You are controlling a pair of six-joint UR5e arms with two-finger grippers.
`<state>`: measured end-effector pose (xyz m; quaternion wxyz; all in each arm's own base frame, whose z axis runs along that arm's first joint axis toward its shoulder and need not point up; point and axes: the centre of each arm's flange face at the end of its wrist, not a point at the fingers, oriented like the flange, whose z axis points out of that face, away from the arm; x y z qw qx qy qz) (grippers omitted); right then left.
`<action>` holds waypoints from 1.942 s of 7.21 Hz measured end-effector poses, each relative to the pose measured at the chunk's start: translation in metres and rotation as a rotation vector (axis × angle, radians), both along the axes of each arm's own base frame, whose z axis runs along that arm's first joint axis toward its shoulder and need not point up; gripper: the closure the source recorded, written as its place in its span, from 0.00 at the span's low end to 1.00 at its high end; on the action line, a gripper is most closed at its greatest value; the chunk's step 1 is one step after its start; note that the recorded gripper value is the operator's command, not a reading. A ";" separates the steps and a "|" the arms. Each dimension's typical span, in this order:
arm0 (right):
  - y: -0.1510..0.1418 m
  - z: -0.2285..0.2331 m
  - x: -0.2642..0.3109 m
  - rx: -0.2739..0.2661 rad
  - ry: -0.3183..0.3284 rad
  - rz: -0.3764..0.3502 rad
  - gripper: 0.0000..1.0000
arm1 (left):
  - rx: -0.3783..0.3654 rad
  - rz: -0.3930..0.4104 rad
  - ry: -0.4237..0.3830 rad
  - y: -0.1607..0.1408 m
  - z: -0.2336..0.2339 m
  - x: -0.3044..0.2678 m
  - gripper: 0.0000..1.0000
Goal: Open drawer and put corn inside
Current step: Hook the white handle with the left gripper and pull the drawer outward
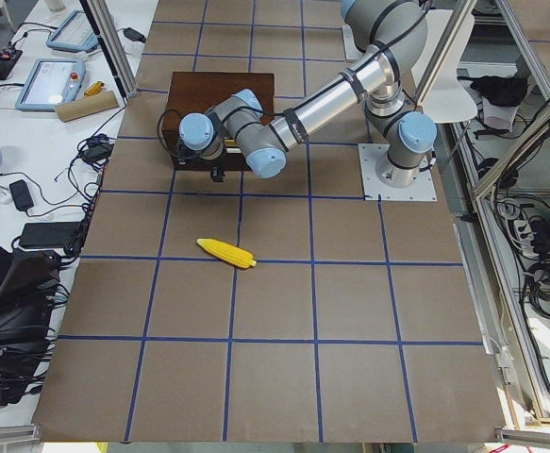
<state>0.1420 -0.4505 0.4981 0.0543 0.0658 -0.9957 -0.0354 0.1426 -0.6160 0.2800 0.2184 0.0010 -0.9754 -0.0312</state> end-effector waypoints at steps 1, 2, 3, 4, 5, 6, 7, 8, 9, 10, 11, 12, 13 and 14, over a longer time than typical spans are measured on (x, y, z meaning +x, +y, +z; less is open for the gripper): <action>0.000 0.000 0.000 0.001 0.000 0.000 0.00 | 0.004 -0.001 0.002 -0.001 -0.003 0.000 0.00; 0.000 0.000 0.000 0.001 0.000 0.000 0.00 | 0.007 -0.003 0.003 -0.002 -0.006 0.000 0.00; 0.000 0.000 0.000 0.000 0.000 0.000 0.00 | 0.010 -0.004 0.002 -0.002 -0.009 0.000 0.00; 0.000 0.000 0.000 0.000 0.000 0.000 0.00 | 0.015 -0.005 0.004 -0.002 -0.012 0.001 0.00; 0.000 0.000 0.000 0.000 0.000 0.000 0.00 | 0.019 -0.006 0.005 -0.003 -0.015 0.001 0.00; 0.000 0.000 0.000 0.000 0.000 0.000 0.00 | 0.021 -0.008 0.005 -0.003 -0.016 0.001 0.00; 0.000 0.000 0.000 0.000 0.000 0.000 0.00 | 0.022 -0.011 0.004 -0.003 -0.018 0.002 0.00; 0.000 0.000 0.000 0.000 0.000 0.000 0.00 | 0.024 -0.013 0.000 -0.003 -0.018 0.003 0.00; 0.000 0.000 0.000 0.000 0.000 0.000 0.00 | 0.025 -0.015 -0.006 -0.003 -0.019 0.005 0.00; 0.000 0.000 0.000 0.000 0.000 0.000 0.00 | 0.026 -0.016 -0.011 -0.003 -0.019 0.008 0.00; 0.000 0.000 0.000 0.000 0.000 0.000 0.00 | 0.028 -0.016 -0.016 -0.003 -0.019 0.011 0.00; 0.000 0.000 0.000 0.000 0.000 0.000 0.00 | 0.031 -0.017 -0.026 -0.003 -0.019 0.014 0.00; 0.000 0.000 0.000 0.000 0.000 0.000 0.00 | 0.035 -0.015 -0.034 -0.002 -0.020 0.018 0.00; 0.000 0.000 0.000 0.000 0.000 0.000 0.00 | 0.037 -0.005 -0.037 0.000 -0.020 0.026 0.00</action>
